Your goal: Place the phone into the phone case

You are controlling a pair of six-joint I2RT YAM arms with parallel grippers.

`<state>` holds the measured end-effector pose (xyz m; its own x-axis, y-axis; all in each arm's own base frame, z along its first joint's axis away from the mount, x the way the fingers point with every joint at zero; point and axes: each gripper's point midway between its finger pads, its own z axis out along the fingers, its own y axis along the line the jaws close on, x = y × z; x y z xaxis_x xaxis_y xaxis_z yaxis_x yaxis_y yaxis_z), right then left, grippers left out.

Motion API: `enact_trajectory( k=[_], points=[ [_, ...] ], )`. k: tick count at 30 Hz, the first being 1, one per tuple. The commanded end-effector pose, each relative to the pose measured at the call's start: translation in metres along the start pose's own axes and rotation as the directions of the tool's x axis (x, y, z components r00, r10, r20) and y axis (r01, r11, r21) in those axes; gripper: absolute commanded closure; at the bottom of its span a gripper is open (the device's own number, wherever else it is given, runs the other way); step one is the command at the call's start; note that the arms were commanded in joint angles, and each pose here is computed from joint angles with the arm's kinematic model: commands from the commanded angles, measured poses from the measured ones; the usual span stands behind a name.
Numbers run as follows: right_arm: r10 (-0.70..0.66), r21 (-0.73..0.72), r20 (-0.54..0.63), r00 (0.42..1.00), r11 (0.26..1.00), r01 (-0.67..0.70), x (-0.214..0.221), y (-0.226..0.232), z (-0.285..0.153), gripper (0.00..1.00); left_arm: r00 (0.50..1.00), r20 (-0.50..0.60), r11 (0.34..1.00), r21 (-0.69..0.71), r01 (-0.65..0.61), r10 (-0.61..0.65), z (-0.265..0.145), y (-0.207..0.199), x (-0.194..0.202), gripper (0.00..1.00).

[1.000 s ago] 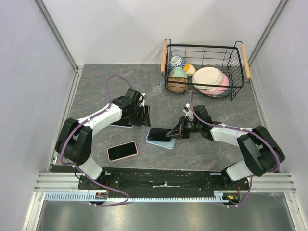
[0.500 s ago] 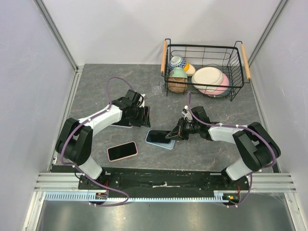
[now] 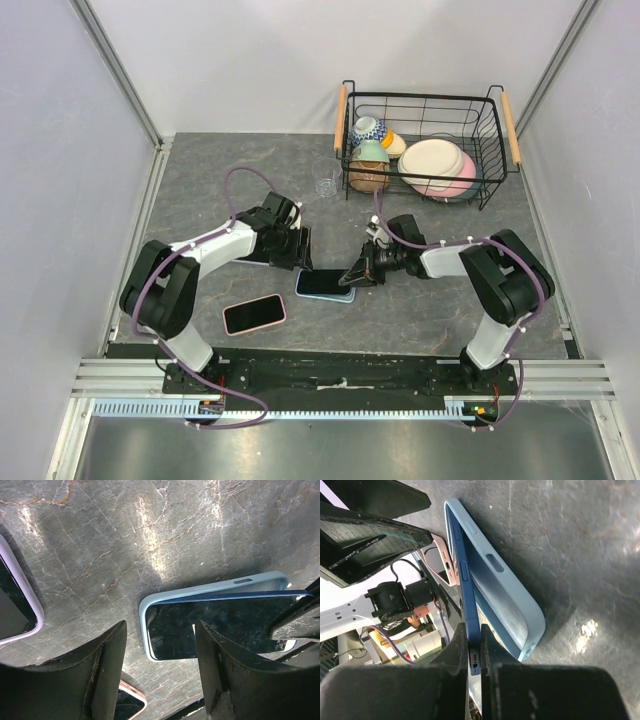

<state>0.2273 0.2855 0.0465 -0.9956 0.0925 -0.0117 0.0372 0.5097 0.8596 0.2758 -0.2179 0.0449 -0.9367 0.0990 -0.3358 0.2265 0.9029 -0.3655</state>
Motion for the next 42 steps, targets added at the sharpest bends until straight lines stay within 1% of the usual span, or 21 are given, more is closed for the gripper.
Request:
enact_trajectory(
  k=[1, 2, 7, 9, 10, 11, 13, 20, 29, 32, 35, 38, 39, 41, 42],
  points=[
    [0.008, 0.165, -0.05, 0.999, 0.986, 0.001, 0.007, -0.046, 0.019, 1.0, 1.0, 0.025, 1.0, 0.018, 0.017, -0.017, 0.002, -0.006, -0.011, 0.37],
    [-0.021, 0.17, -0.061, 0.998, 0.985, 0.031, 0.005, -0.048, 0.021, 1.0, 1.0, 0.024, 1.0, 0.014, 0.018, -0.018, 0.003, -0.005, -0.011, 0.37],
    [-0.077, 0.196, -0.142, 0.987, 0.975, 0.105, -0.004, -0.053, 0.029, 1.0, 0.999, 0.026, 1.0, -0.005, 0.023, -0.023, 0.004, -0.004, -0.015, 0.37],
    [-0.102, 0.192, -0.187, 0.977, 0.972, 0.138, -0.002, -0.055, 0.03, 1.0, 0.999, 0.04, 1.0, -0.002, 0.026, -0.026, 0.001, -0.006, -0.019, 0.37],
    [-0.123, 0.185, -0.197, 0.973, 0.97, 0.161, -0.008, -0.052, 0.033, 1.0, 0.998, 0.048, 1.0, -0.01, 0.028, -0.028, 0.0, -0.005, -0.021, 0.37],
    [-0.114, 0.2, -0.218, 0.969, 0.967, 0.158, -0.006, -0.055, 0.032, 1.0, 0.998, 0.06, 1.0, -0.008, 0.027, -0.027, -0.003, -0.006, -0.024, 0.37],
    [-0.148, 0.201, -0.229, 0.962, 0.96, 0.195, -0.012, -0.056, 0.035, 1.0, 0.996, 0.081, 1.0, -0.018, 0.026, -0.025, -0.006, -0.006, -0.03, 0.37],
    [-0.124, 0.223, -0.254, 0.959, 0.958, 0.183, -0.014, -0.063, 0.038, 1.0, 0.994, 0.105, 0.999, -0.034, 0.023, -0.019, -0.013, -0.006, -0.04, 0.37],
    [-0.105, 0.276, -0.252, 0.962, 0.945, 0.175, -0.007, -0.077, 0.034, 1.0, 0.993, 0.121, 1.0, -0.011, 0.017, -0.016, -0.02, -0.012, -0.045, 0.38],
    [-0.095, 0.302, -0.249, 0.964, 0.938, 0.171, -0.007, -0.081, 0.032, 1.0, 0.992, 0.128, 1.0, 0.0, 0.015, -0.015, -0.023, -0.015, -0.047, 0.4],
    [-0.09, 0.334, -0.253, 0.963, 0.926, 0.174, -0.006, -0.086, 0.03, 1.0, 0.992, 0.126, 1.0, 0.029, 0.009, -0.013, -0.024, -0.02, -0.045, 0.48],
    [-0.094, 0.375, -0.26, 0.961, 0.907, 0.191, -0.005, -0.091, 0.027, 0.98, 0.992, 0.123, 0.998, 0.064, 0.008, -0.016, -0.024, -0.025, -0.043, 0.61],
    [-0.103, 0.395, -0.259, 0.96, 0.896, 0.203, -0.006, -0.093, 0.026, 0.98, 0.994, 0.112, 0.996, 0.084, 0.008, -0.018, -0.023, -0.029, -0.041, 0.68],
    [-0.11, 0.424, -0.268, 0.957, 0.878, 0.22, -0.005, -0.097, 0.023, 0.95, 0.994, 0.108, 0.994, 0.109, 0.016, -0.027, -0.021, -0.032, -0.038, 0.74],
    [-0.129, 0.455, -0.266, 0.955, 0.857, 0.242, -0.008, -0.1, 0.023, 0.95, 0.995, 0.098, 0.992, 0.128, 0.018, -0.031, -0.02, -0.035, -0.036, 0.78]
  ],
)
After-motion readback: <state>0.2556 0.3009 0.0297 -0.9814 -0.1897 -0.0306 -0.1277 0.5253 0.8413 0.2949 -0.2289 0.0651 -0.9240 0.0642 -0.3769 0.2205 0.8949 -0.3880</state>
